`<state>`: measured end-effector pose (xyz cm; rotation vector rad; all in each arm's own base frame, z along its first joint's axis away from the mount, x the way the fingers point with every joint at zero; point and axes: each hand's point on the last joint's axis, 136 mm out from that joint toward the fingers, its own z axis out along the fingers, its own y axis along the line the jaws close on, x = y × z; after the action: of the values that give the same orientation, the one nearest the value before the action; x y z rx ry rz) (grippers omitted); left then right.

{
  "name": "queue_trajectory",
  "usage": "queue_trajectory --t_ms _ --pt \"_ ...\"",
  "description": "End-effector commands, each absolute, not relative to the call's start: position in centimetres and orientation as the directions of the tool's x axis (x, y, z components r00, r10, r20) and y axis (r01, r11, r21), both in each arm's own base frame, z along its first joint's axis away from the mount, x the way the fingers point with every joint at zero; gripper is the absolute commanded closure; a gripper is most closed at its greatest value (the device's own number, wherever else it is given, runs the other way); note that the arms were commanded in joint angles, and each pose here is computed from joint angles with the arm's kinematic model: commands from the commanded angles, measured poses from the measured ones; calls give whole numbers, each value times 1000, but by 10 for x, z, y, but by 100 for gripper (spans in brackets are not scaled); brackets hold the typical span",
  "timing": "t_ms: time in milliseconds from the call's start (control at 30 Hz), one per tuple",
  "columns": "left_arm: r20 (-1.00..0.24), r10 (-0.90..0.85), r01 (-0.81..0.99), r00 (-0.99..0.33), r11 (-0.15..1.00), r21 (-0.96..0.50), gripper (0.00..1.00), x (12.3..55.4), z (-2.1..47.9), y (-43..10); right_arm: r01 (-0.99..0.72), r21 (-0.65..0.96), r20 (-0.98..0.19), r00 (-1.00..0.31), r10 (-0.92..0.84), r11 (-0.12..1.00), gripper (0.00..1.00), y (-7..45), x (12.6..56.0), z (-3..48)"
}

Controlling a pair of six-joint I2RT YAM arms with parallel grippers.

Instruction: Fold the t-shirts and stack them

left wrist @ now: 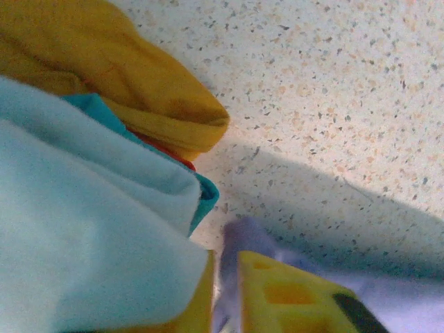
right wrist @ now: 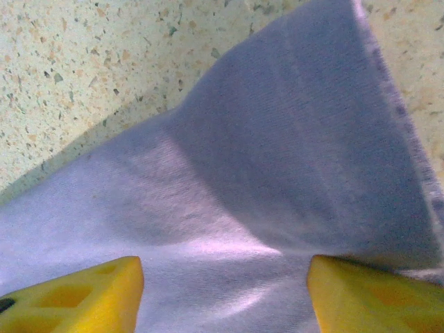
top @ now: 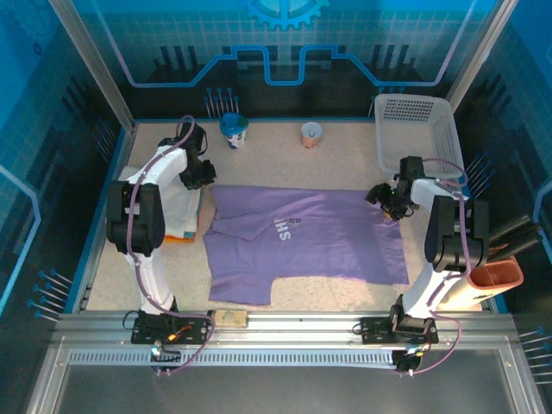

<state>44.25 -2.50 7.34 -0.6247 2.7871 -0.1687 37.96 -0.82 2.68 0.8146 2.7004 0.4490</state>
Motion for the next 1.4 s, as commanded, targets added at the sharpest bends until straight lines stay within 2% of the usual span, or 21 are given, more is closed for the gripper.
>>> queue_trajectory --t_ms 0,100,133,200,367,467,667,1033,1167,1367 --pt "-242 -462 -421 -853 884 -203 71 446 81 -23 494 361 -182 -794 579 791 27 -13 369 36" --pt "-265 -446 -399 -855 892 -213 57 440 94 -32 453 384 -240 -793 560 805 22 -11 371 56" --pt "-269 -434 -386 -860 897 -214 57 436 98 -36 437 390 -259 -793 552 811 17 -10 372 63" --pt "-273 -408 -359 -871 909 -212 56 428 103 -47 409 385 -283 -801 528 827 14 -6 371 72" --pt "-271 -336 -286 -902 936 -206 55 407 102 -82 333 283 -317 -852 416 899 13 12 361 82" --pt "-265 -300 -246 -916 944 -219 54 397 92 -109 285 223 -332 -877 347 932 16 26 357 77" --pt "-171 -283 -242 -944 943 -227 56 390 52 -138 247 287 -235 -918 318 925 19 56 370 49" --pt "-123 -317 -301 -940 944 -134 56 393 10 -112 223 293 -157 -948 276 930 23 82 410 26" --pt "-127 -310 -290 -942 944 -159 57 405 4 -111 229 284 -145 -950 277 931 23 83 417 26" --pt "-167 -261 -232 -951 957 -174 55 418 32 -115 175 301 -237 -939 251 938 18 85 414 63"
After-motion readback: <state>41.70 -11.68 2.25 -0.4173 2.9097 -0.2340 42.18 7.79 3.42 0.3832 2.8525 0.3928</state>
